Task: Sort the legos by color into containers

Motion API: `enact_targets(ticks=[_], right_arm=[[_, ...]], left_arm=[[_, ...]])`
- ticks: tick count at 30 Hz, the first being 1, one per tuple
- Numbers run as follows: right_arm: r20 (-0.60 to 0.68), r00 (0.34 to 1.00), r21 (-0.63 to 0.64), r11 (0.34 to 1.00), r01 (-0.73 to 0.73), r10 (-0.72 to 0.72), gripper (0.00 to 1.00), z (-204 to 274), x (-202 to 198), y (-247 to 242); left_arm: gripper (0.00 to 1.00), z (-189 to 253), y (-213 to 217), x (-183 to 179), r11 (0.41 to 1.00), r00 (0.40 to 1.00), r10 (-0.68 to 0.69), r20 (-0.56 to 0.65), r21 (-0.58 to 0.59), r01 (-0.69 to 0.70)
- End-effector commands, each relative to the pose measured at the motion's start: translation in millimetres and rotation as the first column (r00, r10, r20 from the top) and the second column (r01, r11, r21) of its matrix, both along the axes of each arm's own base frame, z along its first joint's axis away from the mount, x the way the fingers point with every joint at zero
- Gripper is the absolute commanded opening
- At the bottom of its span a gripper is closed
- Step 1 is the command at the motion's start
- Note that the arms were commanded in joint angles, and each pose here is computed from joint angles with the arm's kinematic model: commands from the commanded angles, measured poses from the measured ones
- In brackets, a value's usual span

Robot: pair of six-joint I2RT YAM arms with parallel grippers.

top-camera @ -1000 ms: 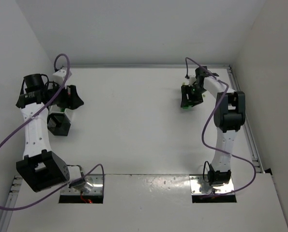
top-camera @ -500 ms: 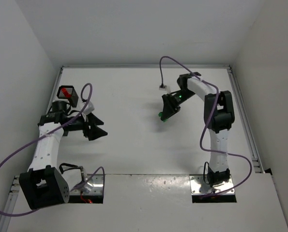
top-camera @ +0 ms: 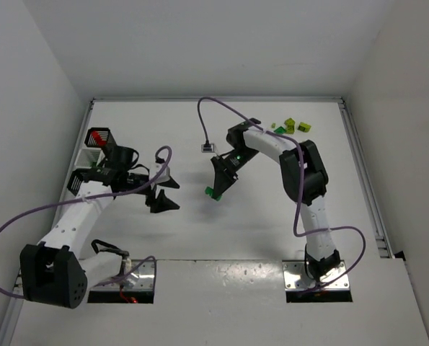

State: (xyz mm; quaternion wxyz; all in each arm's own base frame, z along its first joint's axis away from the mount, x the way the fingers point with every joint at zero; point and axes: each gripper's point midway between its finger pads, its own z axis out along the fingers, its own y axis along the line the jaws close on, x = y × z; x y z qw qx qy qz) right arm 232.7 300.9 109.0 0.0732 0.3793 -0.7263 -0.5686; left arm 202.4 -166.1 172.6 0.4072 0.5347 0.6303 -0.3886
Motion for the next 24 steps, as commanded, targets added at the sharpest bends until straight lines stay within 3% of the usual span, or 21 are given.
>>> enact_targets(ticks=[1, 3, 12, 18, 24], right_arm=[[-0.062, 0.998, 0.091, 0.996, 0.013, -0.007, 0.37, 32.1, -4.8, 18.6], [-0.075, 0.997, 0.096, 0.995, 0.005, 0.003, 0.37, 34.4, -9.8, 23.1], [-0.103, 0.993, 0.105, 0.994, -0.042, 0.053, 0.37, 40.6, -31.9, 37.1], [-0.101, 0.992, 0.105, 0.992, -0.069, 0.080, 0.37, 44.5, -42.3, 42.5], [-0.101, 0.992, 0.105, 0.992, -0.069, 0.080, 0.36, 46.0, -43.9, 41.4]], left_arm=[[0.74, 14.4, -21.1, 13.6, 0.998, 0.986, -0.059, 0.156, 0.009, 0.058], [0.74, 19.2, -27.4, 22.9, 0.999, 0.973, -0.051, 0.224, 0.021, 0.047], [0.71, 31.9, -55.7, 30.3, 0.998, 0.967, -0.045, 0.250, -0.020, 0.052], [0.70, 35.0, -68.3, 23.1, 0.994, 0.964, -0.095, 0.248, -0.026, 0.105], [0.69, 17.8, -74.2, -5.8, 0.976, 0.952, -0.218, 0.217, 0.029, 0.217]])
